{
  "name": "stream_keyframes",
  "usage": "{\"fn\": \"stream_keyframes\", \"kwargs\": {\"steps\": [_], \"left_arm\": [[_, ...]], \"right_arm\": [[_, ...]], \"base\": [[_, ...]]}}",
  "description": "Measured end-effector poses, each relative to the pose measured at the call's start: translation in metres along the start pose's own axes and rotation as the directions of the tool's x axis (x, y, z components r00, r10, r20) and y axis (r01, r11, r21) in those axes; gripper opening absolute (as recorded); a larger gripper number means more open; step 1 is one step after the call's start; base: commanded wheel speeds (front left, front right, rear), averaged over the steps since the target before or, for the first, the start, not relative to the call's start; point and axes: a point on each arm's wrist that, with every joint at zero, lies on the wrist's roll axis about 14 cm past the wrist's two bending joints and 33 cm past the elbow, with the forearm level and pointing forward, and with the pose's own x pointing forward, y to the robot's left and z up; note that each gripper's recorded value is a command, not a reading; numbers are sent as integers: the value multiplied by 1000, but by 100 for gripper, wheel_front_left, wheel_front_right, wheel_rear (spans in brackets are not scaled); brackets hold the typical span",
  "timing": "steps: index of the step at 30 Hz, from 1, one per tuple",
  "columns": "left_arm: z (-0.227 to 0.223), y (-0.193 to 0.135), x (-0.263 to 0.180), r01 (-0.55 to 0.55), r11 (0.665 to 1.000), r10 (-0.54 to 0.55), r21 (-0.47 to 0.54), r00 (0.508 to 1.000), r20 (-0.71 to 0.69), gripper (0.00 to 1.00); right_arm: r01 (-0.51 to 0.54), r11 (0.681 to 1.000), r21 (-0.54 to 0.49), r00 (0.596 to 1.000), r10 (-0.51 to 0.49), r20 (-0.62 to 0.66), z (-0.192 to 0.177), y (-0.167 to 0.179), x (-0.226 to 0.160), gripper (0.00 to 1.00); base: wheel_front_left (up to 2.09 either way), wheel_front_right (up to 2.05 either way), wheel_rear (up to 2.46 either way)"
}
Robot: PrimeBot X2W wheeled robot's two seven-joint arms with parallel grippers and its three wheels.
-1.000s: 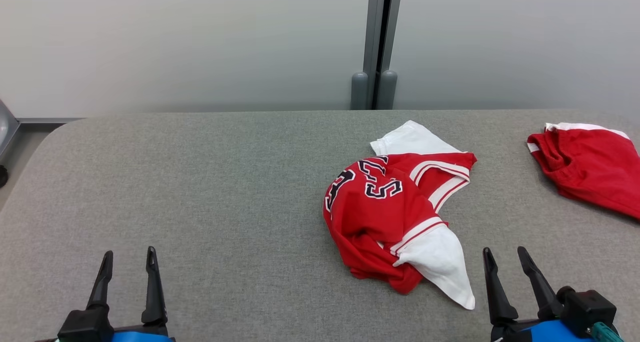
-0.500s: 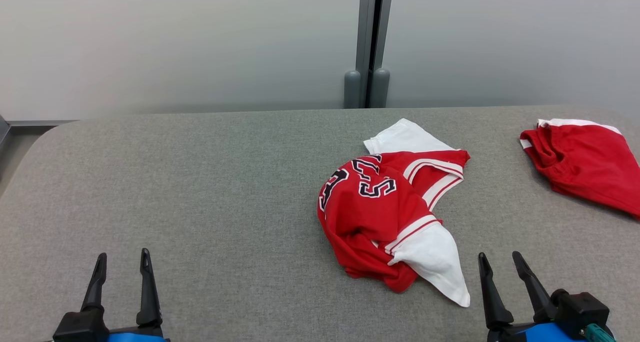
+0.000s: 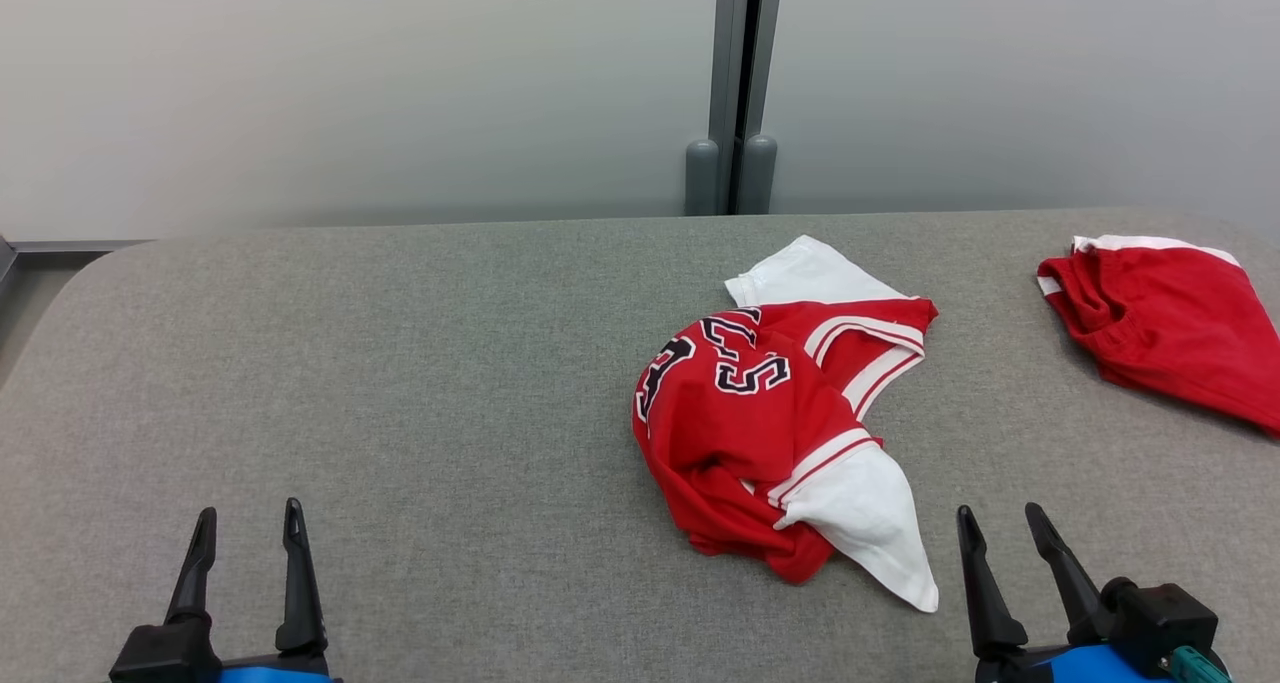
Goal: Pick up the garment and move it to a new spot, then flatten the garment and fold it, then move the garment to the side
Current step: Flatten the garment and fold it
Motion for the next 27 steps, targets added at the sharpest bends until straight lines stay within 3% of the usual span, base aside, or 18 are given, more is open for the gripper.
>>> {"fn": "stream_keyframes", "kwargs": {"steps": [7,18,23,27], "left_arm": [[-3,1,-1,-3,1000,3,-3,1000,-10,100],[-5,-3,17,6,1000,-6,-7,1000,-16,100],[-5,-7,30,9,1000,-9,-10,1000,-13,100],[-8,-2,42,-4,1000,4,-14,1000,-18,100]], "right_arm": [[-22,999,-25,1000,22,20,8,5,12,100],[-86,977,-193,991,104,87,57,5,106,100],[-83,966,-245,996,89,12,53,-6,152,100],[-71,964,-255,994,47,-99,24,-21,176,100]], "base": [[0,0,0],[0,0,0],[0,0,0],[0,0,0]]}}
